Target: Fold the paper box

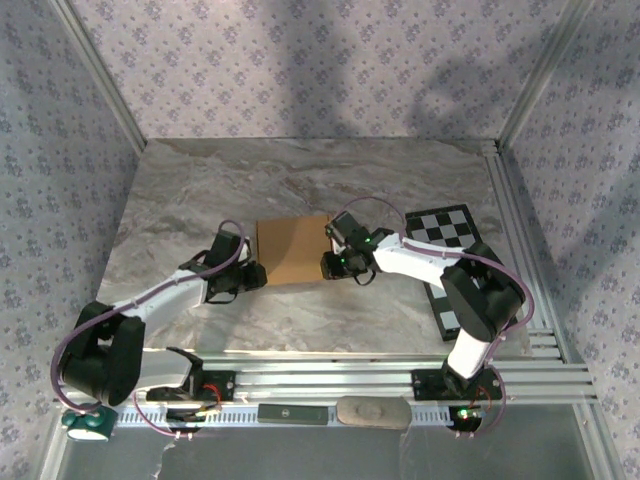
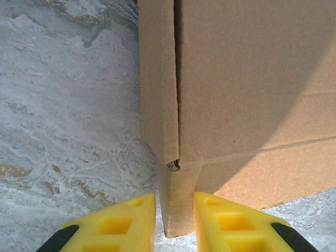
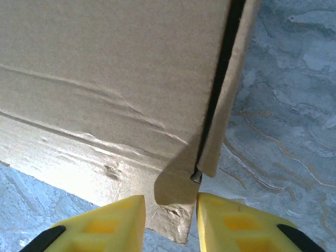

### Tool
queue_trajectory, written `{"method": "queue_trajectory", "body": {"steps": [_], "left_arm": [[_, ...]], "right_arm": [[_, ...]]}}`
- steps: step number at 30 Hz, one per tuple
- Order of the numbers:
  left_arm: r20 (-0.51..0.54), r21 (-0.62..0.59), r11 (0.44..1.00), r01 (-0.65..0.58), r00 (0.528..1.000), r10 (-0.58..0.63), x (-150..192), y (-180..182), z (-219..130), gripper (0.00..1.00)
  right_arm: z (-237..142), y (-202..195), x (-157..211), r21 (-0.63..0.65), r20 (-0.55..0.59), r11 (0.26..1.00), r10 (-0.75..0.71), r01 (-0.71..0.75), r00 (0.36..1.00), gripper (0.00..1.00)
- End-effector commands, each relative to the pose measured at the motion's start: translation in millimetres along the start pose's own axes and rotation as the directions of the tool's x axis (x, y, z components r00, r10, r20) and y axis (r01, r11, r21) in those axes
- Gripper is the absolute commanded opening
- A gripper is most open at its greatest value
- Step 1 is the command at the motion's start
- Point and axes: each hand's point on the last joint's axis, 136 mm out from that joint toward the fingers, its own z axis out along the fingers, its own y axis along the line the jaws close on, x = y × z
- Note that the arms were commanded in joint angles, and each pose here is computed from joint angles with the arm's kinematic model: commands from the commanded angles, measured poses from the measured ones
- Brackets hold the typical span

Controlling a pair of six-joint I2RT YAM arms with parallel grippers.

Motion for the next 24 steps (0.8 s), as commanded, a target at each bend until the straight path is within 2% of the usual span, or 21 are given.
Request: {"method": "queue_trajectory", "body": {"steps": [1, 5, 11, 14, 16, 20, 24], "left_arm": [[0.045, -0.001, 1.0, -0.021, 0.999, 0.021, -10.6, -2.7, -7.5, 0.27], [0.077, -0.005, 1.0, -0.026, 0.997, 0.026, -17.2, -5.3, -22.2, 0.3], [0.127, -0.022, 0.999, -0.032, 0.991, 0.034, -32.7, -6.7, -41.5, 0.41], [0.14, -0.007, 1.0, -0.009, 0.99, 0.01, -49.5, -5.3, -43.4, 0.42], [0.13, 0.013, 1.0, -0.001, 0.991, -0.001, -57.8, -8.4, -40.2, 0.41], [0.096, 0.03, 1.0, -0.009, 0.995, 0.006, -59.6, -15.1, -35.1, 0.4], [0.086, -0.019, 0.999, -0.038, 0.995, 0.04, -65.3, -10.5, -33.3, 0.43]], "right_arm": [[-11.1, 0.2, -4.8, -0.013, 0.032, 1.0, -0.022, 0.023, 0.999, 0.34], [-19.7, -2.2, -8.8, -0.007, 0.057, 1.0, -0.024, 0.024, 0.998, 0.36], [-30.8, -8.0, -18.3, -0.015, 0.105, 1.0, -0.009, 0.011, 0.994, 0.4], [-33.8, -11.1, -28.3, -0.049, 0.133, 0.999, 0.023, -0.017, 0.991, 0.4], [-36.1, -6.2, -34.8, -0.106, 0.144, 0.994, 0.054, -0.038, 0.988, 0.36], [-35.7, -5.6, -29.0, -0.122, 0.115, 0.99, 0.079, -0.065, 0.99, 0.33], [-31.8, -3.3, -16.5, -0.163, 0.095, 0.983, 0.095, -0.079, 0.991, 0.37]]}}
